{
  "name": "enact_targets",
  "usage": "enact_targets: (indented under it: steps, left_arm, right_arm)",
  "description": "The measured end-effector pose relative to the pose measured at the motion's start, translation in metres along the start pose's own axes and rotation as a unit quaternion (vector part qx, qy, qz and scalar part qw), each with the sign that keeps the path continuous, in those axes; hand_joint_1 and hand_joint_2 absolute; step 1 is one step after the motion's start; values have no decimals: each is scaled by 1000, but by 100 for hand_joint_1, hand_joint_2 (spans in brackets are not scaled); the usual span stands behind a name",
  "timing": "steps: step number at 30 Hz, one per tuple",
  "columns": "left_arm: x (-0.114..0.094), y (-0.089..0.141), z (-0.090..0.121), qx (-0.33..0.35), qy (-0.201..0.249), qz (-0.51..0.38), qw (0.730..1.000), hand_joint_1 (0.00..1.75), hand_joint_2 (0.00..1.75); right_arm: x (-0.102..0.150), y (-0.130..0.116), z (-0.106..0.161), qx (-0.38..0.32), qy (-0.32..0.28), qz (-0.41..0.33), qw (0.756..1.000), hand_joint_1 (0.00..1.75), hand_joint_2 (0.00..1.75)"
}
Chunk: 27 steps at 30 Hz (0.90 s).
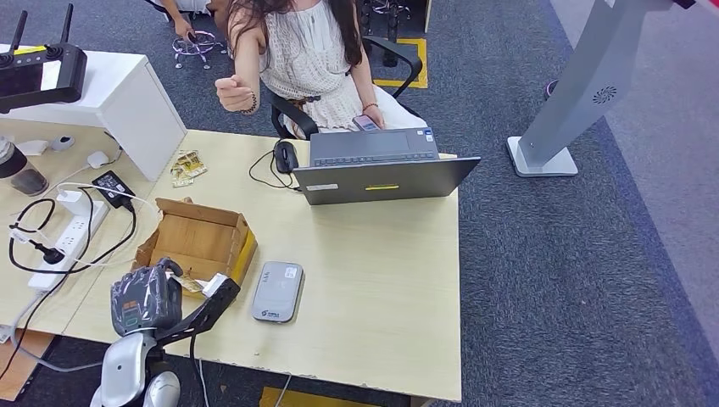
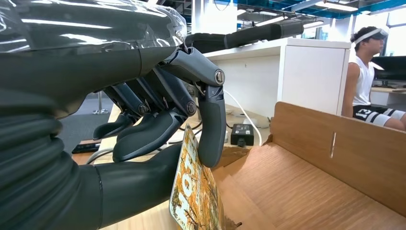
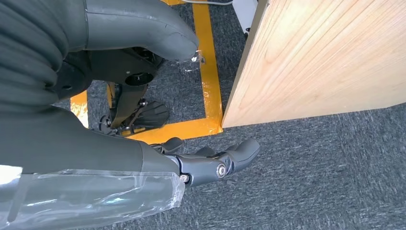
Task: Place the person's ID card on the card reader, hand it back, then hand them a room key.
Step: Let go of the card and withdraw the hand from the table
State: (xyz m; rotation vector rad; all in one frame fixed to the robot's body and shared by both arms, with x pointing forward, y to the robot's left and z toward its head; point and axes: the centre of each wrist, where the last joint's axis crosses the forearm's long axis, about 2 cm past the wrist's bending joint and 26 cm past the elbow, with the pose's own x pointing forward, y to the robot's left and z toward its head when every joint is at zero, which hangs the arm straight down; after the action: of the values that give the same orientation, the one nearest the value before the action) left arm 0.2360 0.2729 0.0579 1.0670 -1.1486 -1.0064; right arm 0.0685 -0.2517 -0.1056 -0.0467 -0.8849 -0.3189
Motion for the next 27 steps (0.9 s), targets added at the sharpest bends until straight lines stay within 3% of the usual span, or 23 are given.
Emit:
enact_targets:
  steps: [19, 27]
  left_arm:
    - [3, 9, -8, 26, -3, -3, 1000, 175, 175]
    - [16, 31, -31, 77, -20, -2, 997, 175, 175]
  right_arm:
    - [0, 1, 0, 4, 0, 4, 1000, 0, 175]
    - [2, 3, -2, 11, 0, 9, 1000, 0, 175]
